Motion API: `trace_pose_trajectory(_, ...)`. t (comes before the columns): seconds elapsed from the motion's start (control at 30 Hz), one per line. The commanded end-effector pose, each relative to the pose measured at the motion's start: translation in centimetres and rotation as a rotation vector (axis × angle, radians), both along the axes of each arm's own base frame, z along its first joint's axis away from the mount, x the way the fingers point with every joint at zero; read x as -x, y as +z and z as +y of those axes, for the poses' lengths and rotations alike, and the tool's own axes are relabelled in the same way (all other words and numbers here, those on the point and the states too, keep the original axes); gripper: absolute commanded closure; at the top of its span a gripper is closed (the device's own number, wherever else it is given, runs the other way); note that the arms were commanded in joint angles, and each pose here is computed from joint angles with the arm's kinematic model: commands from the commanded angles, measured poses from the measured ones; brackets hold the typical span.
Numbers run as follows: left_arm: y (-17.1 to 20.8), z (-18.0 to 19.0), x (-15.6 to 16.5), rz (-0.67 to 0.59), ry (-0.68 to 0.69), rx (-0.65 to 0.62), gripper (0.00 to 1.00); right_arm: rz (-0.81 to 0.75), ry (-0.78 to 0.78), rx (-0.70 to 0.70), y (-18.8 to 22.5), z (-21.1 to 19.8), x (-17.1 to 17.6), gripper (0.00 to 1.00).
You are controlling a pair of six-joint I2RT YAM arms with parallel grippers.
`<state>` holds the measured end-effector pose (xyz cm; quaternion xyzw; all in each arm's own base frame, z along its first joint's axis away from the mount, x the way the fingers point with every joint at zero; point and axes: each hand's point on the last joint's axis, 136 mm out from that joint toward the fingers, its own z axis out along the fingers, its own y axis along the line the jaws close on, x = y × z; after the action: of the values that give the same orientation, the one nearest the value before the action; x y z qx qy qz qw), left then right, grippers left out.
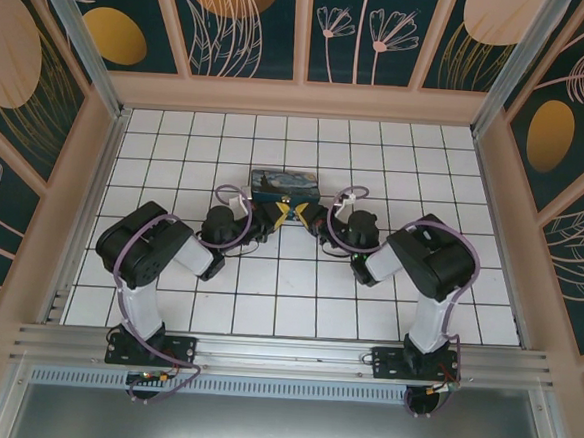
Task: Unlock the padlock with the key
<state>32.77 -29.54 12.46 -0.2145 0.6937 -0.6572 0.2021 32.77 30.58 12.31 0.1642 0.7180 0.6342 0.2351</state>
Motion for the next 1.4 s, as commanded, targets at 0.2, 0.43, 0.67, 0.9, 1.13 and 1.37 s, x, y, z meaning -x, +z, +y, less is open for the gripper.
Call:
trace_pose_trajectory(0.2,7.4,-4.3,7.4,-0.235,-0.373,0.193,1.00,-0.139,0.235,0.097,2.1,5.7,2.3,1.00)
trace_pose_trajectory(0.43,6.6,-4.2,6.9,-0.190,-0.345,0.204,1.00,-0.093,0.247,-0.060,3.8,7.5,2.0,1.00)
trace_pose_trajectory(0.67,5.7,-4.3,6.5,-0.156,-0.340,0.231,1.00,-0.060,0.258,-0.014,2.5,8.9,2.1,1.00)
trace_pose_trajectory(0.9,1.2,-3.8,5.2,-0.052,-0.259,0.162,1.00,-0.068,0.226,0.049,2.6,7.4,2.0,0.95)
trace_pose_trajectory(1.13,-1.3,-2.7,4.1,-0.039,-0.197,0.095,1.00,-0.047,0.191,0.098,1.9,5.5,2.3,0.64)
trace_pose_trajectory(1.37,-2.2,-2.3,3.6,-0.035,-0.193,0.037,1.00,-0.016,0.184,0.162,0.4,3.8,3.7,0.39)
